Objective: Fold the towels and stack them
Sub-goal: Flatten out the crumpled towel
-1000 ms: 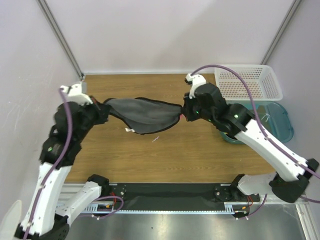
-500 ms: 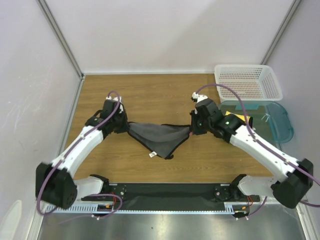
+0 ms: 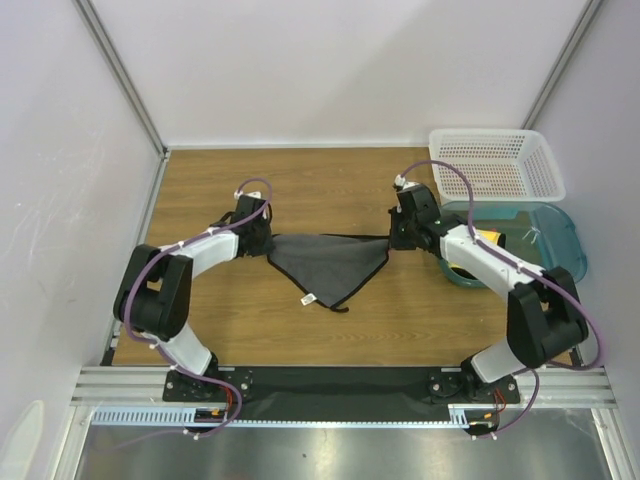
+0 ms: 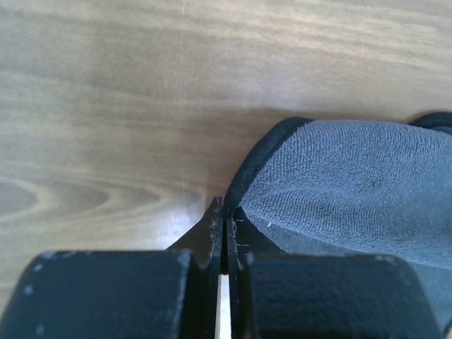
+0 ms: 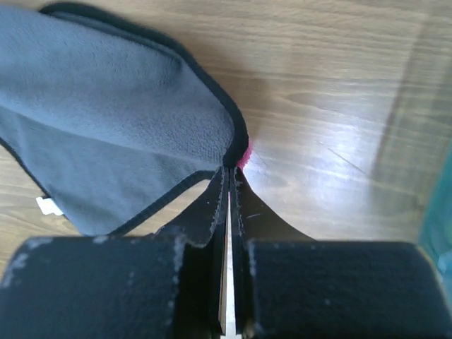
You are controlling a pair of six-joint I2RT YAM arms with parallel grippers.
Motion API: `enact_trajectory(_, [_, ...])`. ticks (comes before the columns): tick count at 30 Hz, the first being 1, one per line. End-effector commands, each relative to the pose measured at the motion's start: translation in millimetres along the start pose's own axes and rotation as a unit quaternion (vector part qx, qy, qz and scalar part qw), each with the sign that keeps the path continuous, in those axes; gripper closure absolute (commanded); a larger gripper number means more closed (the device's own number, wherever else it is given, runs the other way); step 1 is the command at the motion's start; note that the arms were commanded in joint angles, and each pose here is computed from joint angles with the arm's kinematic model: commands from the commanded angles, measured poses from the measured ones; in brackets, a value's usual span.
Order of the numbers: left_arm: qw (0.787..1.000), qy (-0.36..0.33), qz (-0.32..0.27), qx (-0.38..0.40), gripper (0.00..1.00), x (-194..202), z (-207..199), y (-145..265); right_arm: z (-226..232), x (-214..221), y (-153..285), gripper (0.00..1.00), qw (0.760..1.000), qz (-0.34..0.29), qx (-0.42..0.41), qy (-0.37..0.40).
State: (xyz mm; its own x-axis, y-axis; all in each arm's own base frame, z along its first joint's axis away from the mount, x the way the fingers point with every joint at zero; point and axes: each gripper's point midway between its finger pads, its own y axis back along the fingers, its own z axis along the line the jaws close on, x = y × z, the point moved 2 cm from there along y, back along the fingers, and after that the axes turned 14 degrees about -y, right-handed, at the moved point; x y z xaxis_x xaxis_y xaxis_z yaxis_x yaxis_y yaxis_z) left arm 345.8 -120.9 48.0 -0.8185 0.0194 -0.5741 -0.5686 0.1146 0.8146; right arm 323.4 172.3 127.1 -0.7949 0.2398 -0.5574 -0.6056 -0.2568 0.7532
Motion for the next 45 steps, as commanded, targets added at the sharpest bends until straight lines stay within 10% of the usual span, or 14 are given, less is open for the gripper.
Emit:
enact_trajectory(1, [0.998,-0.019,-0.060,-0.010,1.00,-40,1,-4,10,5,-15,1.00,0.999,0.015,-0.033,0.005])
enact_trajectory(4, [0.998,-0.025,-0.055,-0.013,0.94,-45,0,-11,4,26,-27,1.00,0.998,0.058,-0.026,-0.008])
enact_trajectory(12, [0.995,-0.039,-0.087,0.017,0.06,-61,-19,28,9,47,-30,1.00,0.994,0.101,-0.025,-0.028])
enact_trajectory(30, [0.990,-0.014,-0.097,0.101,0.14,42,-75,95,89,155,10,1.00,0.960,0.217,-0.165,0.058])
enact_trajectory(34, [0.991,-0.023,-0.086,0.101,0.20,57,-78,88,83,145,23,0.45,0.964,0.205,-0.158,0.062])
enact_trajectory(37, [0.994,-0.036,-0.062,0.081,0.25,70,-75,79,77,101,34,0.29,0.977,0.145,-0.145,0.057])
enact_trajectory(45, [0.995,-0.063,-0.050,0.055,0.44,82,-64,66,56,11,4,0.28,0.996,0.025,-0.077,0.031])
